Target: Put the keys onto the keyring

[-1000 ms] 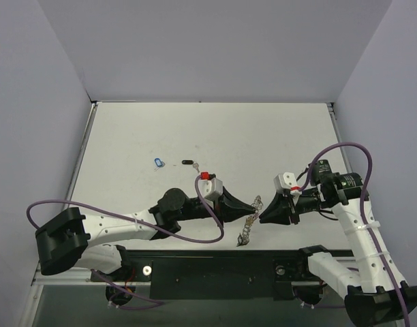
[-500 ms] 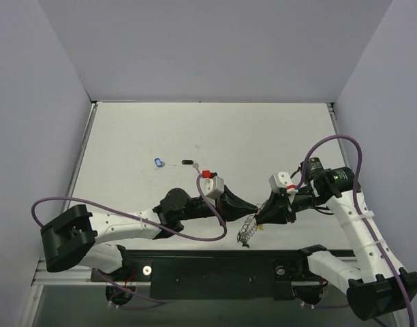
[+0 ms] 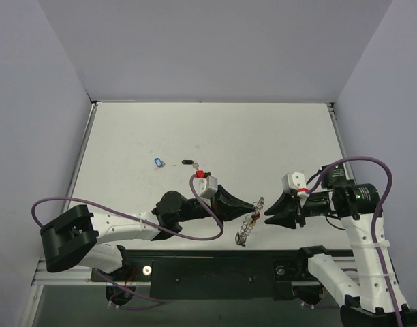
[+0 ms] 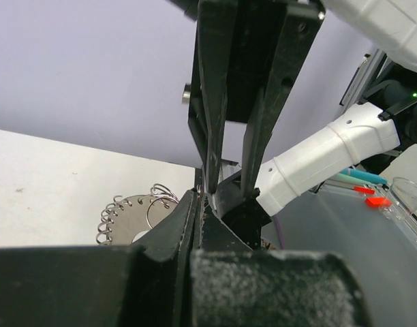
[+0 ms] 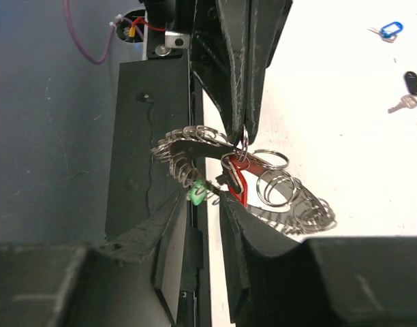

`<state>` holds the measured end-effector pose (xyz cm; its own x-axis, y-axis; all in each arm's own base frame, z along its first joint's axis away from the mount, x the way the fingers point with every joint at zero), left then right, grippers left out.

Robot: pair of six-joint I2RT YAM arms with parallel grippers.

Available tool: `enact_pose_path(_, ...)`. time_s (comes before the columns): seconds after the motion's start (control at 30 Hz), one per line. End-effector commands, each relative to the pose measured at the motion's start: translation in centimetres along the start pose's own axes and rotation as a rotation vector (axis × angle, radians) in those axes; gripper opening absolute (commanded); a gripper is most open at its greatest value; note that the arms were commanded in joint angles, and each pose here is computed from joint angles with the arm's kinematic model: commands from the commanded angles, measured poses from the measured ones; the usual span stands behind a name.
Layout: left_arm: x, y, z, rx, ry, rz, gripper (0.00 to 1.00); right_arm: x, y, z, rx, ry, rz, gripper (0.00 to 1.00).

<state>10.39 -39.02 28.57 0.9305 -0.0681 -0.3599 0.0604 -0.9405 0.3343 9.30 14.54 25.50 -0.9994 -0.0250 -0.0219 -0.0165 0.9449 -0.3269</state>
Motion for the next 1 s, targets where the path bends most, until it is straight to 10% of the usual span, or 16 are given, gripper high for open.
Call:
enact_pose_path(0.0, -1.7, -0.1, -3.1, -0.07, 0.057, 0.056, 0.0, -0.1, -1.0, -1.7, 0.011, 0.051, 0.042, 0.24)
enact_pose_path(0.53, -1.6, 0.0, -2.7, -0.058, 0.059, 0.067, 0.0, -1.4, 0.0, -3.2, 0.064, 0.003, -0.093, 0.31)
enact_pose_path(0.97, -1.4, 0.6, -2.7, -0.076, 0.049, 0.071, 0.0, -1.6, 1.4, -2.1, 0.08, 0.053, -0.16, 0.18)
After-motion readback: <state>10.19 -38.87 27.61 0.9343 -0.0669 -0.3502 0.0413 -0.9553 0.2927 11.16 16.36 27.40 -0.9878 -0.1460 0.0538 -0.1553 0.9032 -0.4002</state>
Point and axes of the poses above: each gripper's point midway between its finger pads, its own y axis out along the fingers, its own x axis along the line the jaws close on, z = x × y, the point moved 2 cm from there along -y, back along the fingers, and after that the axes turned 6 degrees about -y, right-handed, at the moved point
